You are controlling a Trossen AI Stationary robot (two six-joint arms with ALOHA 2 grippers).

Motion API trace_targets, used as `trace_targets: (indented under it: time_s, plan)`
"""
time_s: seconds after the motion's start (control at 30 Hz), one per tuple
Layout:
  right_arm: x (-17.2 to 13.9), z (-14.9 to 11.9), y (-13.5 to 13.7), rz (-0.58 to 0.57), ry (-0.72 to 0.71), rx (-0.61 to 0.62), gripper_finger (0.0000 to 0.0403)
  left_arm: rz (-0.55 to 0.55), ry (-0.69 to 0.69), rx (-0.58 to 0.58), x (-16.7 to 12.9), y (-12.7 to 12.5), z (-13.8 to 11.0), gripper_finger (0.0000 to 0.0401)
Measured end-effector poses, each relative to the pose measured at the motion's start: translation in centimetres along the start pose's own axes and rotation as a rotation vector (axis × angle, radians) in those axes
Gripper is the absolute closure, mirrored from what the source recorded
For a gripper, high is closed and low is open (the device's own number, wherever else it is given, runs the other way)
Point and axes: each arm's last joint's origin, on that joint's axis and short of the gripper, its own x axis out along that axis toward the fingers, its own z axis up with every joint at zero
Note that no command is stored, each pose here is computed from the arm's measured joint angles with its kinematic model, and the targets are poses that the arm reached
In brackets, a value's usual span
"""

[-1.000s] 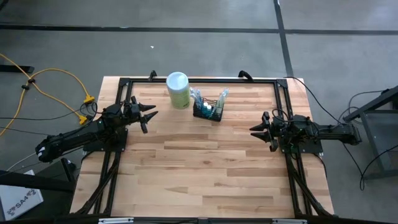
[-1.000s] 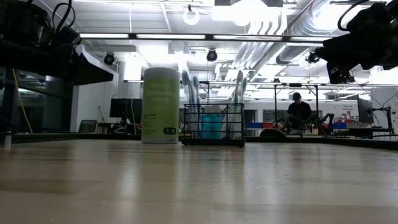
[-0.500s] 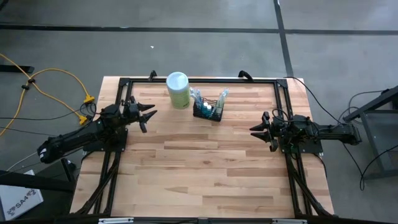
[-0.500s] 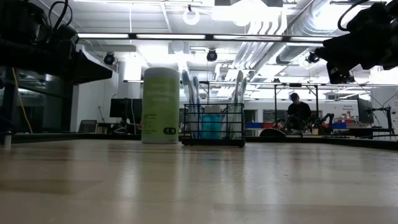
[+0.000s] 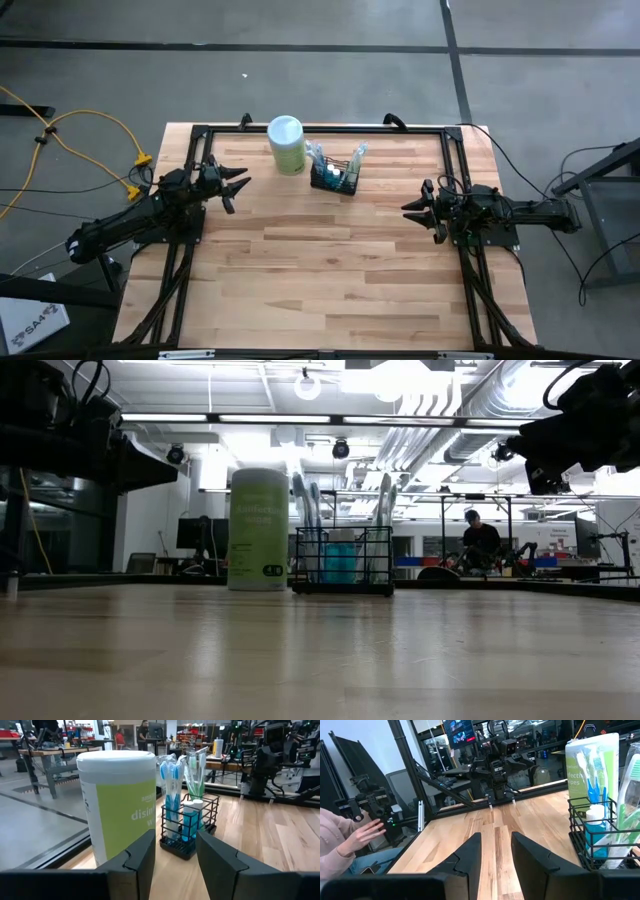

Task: Pick & Place toothbrushing station
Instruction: Return to Home Position

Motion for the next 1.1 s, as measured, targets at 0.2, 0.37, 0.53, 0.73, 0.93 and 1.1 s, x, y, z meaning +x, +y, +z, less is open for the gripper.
trace_targets:
  time_s: [0.2,0.37,0.53,0.73,0.93,1.1]
  plan:
    - [0.0,0.01,0.0,0.0,-0.001,0.0,0.0304,-0.003,0.02,-0.011,0.13,-0.02,-0.15,0.0265]
    - [0.0,0.0,0.0,0.0,0.0,0.0,0.0304,-0.003,-0.002,-0.012,0.16,-0.03,0.06,0.0265]
    - [0.0,0.0,0.0,0.0,0.0,0.0,0.0304,-0.003,-0.006,-0.013,0.17,-0.03,0.11,0.0265]
    - [0.0,0.0,0.0,0.0,0.0,0.0,0.0304,-0.003,-0.008,-0.014,0.17,-0.03,0.12,0.0265]
    - [0.0,0.01,0.0,0.0,-0.001,0.0,0.0304,-0.003,-0.012,-0.014,0.17,-0.03,0.16,0.0265]
    - [0.0,0.0,0.0,0.0,0.0,0.0,0.0304,-0.003,-0.011,-0.014,0.17,-0.03,0.16,0.0265]
